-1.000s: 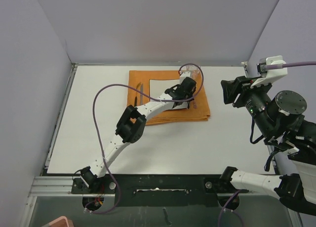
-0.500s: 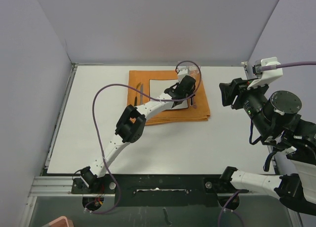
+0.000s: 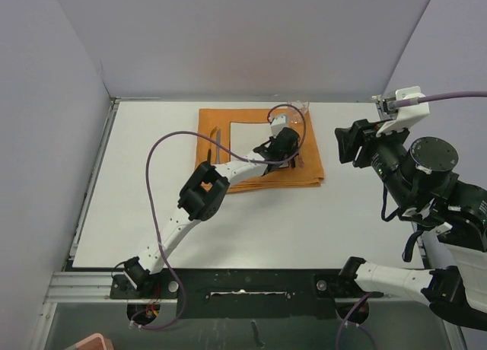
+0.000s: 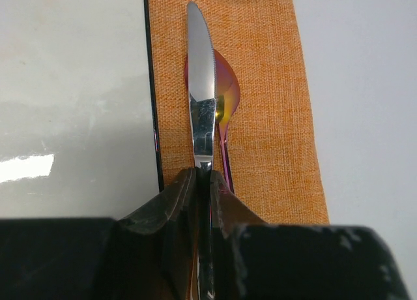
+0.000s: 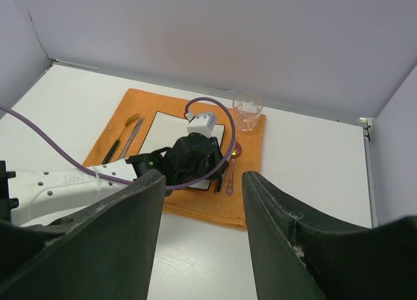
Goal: Set the dinner table for one person
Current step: Place the knife on the napkin, then move the napkin to the center of the board.
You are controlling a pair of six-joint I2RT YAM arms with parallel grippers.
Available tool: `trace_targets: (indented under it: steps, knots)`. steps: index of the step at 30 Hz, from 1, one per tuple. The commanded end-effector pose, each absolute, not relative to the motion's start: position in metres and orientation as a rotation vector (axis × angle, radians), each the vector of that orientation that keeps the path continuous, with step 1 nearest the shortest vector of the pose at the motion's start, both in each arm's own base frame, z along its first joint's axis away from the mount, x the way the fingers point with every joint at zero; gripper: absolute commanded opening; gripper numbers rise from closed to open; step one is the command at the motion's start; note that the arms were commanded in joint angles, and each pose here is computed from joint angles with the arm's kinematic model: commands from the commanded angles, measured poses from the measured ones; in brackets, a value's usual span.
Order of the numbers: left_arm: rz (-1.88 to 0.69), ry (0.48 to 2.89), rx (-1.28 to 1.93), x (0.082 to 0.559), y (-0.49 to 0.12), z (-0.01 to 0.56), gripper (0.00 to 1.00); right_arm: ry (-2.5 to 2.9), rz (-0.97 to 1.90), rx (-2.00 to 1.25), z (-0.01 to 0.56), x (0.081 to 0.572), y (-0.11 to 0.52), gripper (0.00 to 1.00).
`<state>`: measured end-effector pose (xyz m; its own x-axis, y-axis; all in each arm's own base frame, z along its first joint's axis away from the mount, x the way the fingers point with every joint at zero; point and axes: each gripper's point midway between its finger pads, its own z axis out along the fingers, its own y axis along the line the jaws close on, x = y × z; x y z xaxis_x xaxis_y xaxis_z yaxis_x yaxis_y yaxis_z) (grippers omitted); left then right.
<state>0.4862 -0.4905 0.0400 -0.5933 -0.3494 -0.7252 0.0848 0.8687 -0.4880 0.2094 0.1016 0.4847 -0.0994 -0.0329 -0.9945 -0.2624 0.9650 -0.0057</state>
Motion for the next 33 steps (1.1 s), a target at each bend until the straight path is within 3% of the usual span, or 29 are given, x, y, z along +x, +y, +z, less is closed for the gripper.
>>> trace_targets:
  steps: [1, 3, 7, 10, 18, 22, 25, 29, 30, 32, 33]
  knots:
    - [-0.587, 2.083, -0.219, 0.494, -0.479, 0.06, 0.0, 1.641, 0.216, -0.222, 0.494, 0.21, 0.104, 0.51]
    - [-0.584, 2.072, -0.199, 0.493, -0.48, 0.066, 0.06, 1.641, 0.213, -0.225, 0.494, 0.21, 0.105, 0.51]
    - [-0.565, 2.024, -0.126, 0.494, -0.481, 0.096, 0.39, 1.646, 0.204, -0.223, 0.49, 0.211, 0.104, 0.53]
    - [-0.544, 1.977, -0.054, 0.495, -0.48, 0.129, 0.49, 1.646, 0.198, -0.215, 0.484, 0.212, 0.103, 0.54]
    - [-0.484, 1.802, 0.138, 0.484, -0.456, 0.26, 0.53, 1.589, 0.2, -0.163, 0.495, 0.214, 0.097, 0.57]
    - [-0.409, 1.698, 0.242, 0.453, -0.434, 0.341, 0.53, 1.6, 0.149, -0.104, 0.486, 0.216, 0.086, 0.57]
    - [-0.305, 1.619, 0.248, 0.426, -0.39, 0.39, 0.54, 1.646, -0.024, -0.016, 0.463, 0.228, 0.07, 0.62]
    - [-0.151, 1.662, 0.142, 0.406, -0.288, 0.389, 0.53, 1.709, -0.129, -0.022, 0.441, 0.253, 0.09, 0.65]
    - [-0.119, 1.69, 0.096, 0.399, -0.259, 0.384, 0.53, 1.723, -0.143, -0.016, 0.435, 0.261, 0.095, 0.54]
    - [-0.087, 1.722, 0.005, 0.378, -0.203, 0.38, 0.37, 1.773, -0.145, 0.05, 0.418, 0.278, 0.093, 0.03]
    - [-0.068, 1.742, -0.034, 0.366, -0.179, 0.374, 0.26, 1.818, -0.125, 0.08, 0.405, 0.287, 0.092, 0.0]
